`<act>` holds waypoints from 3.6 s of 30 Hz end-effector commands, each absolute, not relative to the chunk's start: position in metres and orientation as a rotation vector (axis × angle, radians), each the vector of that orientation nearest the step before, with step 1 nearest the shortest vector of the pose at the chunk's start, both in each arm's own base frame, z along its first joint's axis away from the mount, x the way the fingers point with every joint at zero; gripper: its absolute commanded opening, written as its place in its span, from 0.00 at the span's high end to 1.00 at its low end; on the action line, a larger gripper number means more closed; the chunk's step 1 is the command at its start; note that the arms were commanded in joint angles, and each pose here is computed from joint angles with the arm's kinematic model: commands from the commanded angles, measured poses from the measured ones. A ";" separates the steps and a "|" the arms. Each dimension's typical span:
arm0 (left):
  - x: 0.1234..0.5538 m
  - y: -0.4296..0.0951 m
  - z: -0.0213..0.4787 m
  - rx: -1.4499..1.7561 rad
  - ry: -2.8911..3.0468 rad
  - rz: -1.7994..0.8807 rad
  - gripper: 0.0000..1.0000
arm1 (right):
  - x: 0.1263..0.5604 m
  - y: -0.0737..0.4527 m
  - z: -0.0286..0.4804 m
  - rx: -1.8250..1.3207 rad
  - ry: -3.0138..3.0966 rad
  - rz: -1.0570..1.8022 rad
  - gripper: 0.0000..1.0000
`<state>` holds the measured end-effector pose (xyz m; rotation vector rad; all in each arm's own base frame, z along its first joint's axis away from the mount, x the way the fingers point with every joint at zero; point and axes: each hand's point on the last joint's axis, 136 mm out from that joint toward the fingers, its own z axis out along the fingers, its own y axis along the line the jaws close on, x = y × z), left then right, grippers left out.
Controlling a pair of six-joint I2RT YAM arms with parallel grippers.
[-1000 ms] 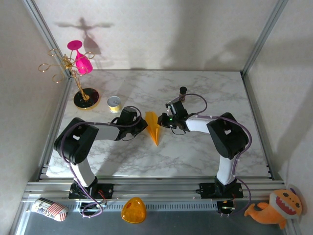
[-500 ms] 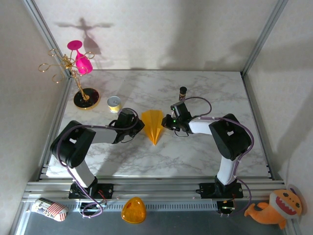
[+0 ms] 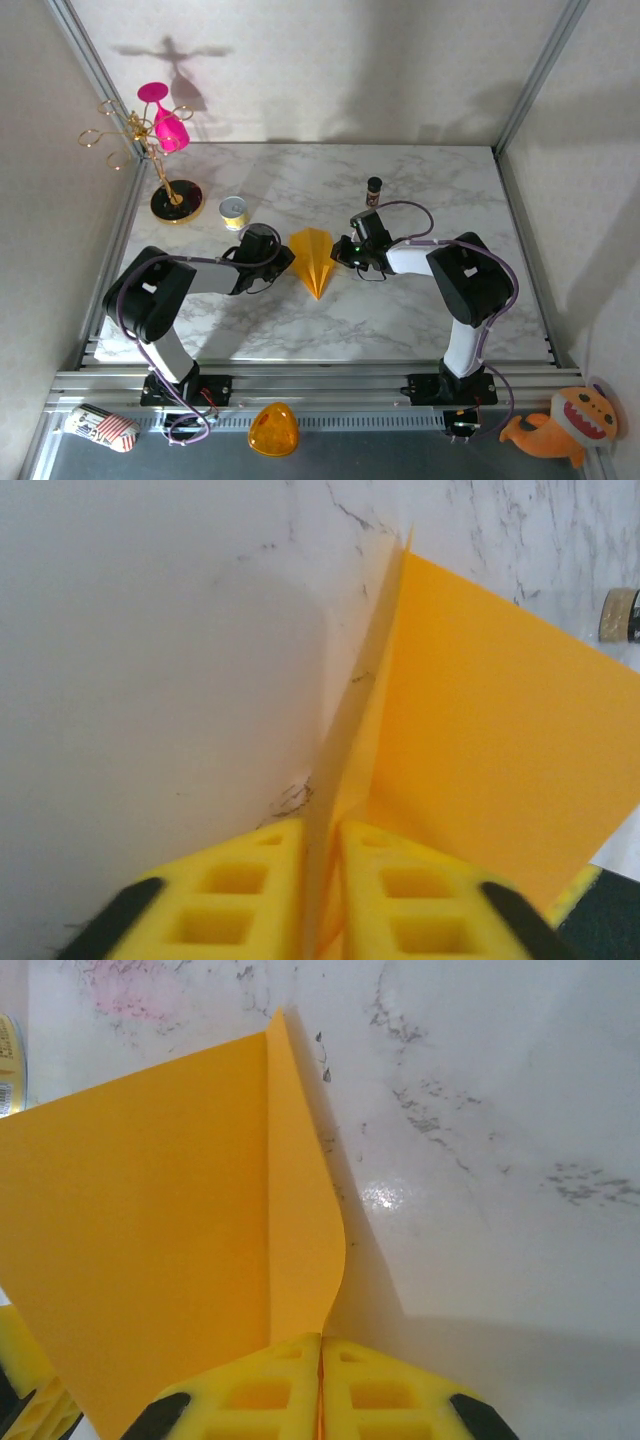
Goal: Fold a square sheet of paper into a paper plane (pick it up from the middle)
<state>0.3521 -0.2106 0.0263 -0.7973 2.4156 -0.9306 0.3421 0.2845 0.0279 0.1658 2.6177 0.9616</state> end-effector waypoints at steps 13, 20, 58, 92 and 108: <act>0.324 -0.224 0.079 -0.549 2.446 -0.944 0.71 | 0.345 0.293 0.027 0.108 2.645 0.987 0.89; 0.323 -0.239 0.074 -0.511 2.496 -0.909 0.77 | 0.344 0.292 0.024 0.112 2.654 0.977 0.89; 0.305 -0.291 0.042 -0.243 2.673 -0.856 0.61 | 0.343 0.298 0.035 0.095 2.650 1.031 0.89; 0.309 -0.294 0.032 -0.116 2.676 -0.750 0.41 | 0.341 0.303 0.057 0.080 2.642 1.075 0.90; 0.316 -0.284 0.036 -0.159 2.671 -0.670 0.58 | 0.342 0.301 0.056 0.078 2.646 1.053 0.90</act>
